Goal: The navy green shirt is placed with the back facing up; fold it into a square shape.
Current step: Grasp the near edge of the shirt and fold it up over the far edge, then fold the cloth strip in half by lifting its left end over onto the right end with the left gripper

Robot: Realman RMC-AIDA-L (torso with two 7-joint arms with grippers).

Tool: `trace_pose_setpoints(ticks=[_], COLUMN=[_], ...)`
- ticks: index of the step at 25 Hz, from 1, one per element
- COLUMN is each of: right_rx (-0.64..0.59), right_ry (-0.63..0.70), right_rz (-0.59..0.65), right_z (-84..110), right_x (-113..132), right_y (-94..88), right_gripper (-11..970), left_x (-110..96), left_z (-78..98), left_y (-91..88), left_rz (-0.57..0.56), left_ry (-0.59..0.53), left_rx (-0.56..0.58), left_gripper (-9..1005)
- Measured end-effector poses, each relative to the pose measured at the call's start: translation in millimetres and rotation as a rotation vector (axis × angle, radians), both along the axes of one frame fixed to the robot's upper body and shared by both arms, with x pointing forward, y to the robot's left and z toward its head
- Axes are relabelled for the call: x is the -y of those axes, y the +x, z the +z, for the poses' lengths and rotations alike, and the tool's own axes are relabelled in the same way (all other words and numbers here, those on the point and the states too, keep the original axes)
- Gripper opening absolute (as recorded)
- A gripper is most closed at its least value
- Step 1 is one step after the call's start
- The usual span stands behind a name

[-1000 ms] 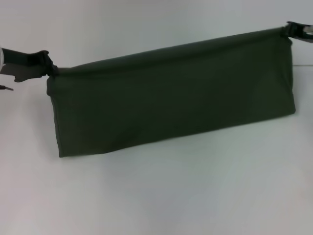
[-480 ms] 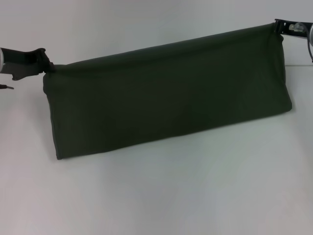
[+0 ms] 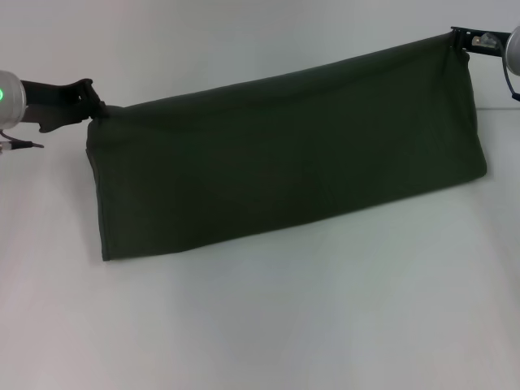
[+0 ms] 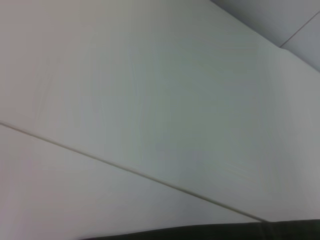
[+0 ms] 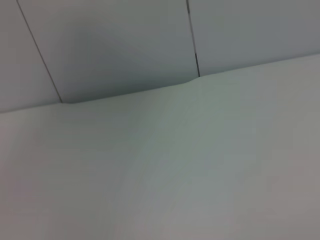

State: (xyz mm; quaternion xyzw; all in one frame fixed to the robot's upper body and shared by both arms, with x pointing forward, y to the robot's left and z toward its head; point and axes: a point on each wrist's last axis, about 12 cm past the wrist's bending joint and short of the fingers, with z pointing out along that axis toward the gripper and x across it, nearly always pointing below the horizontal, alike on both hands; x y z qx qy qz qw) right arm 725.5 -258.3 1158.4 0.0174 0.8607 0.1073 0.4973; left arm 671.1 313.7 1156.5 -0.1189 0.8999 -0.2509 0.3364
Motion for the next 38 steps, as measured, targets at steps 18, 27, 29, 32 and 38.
trace_pose_setpoints(ticks=[18, 27, 29, 32, 38], right_rx=[-0.095, -0.149, -0.143, -0.142, -0.152], right_ry=[0.291, 0.735, 0.778, 0.806, 0.809], right_rz=[0.159, 0.265, 0.266, 0.25, 0.248], right_z=[31.3, -15.3, -22.2, -31.1, -34.4], right_x=[54.0, 96.8, 100.6, 104.1, 106.4], right_y=[-33.5, -124.2, -135.5, -145.0, -147.2], right_gripper=[509, 764, 811, 811, 810], left_x=[-1.5, -10.9, -10.3, -7.6, -5.3], left_z=[-14.2, -68.2, -79.8, -90.0, -110.3], left_y=[-37.5, -105.9, -116.4, -124.6, -130.6], left_rz=[-0.012, -0.002, 0.015, 0.035, 0.095], left_ry=[-0.278, -0.64, -0.681, -0.705, -0.671], left_rx=[0.064, 0.001, -0.021, -0.042, -0.103], left_gripper=[426, 651, 650, 648, 646])
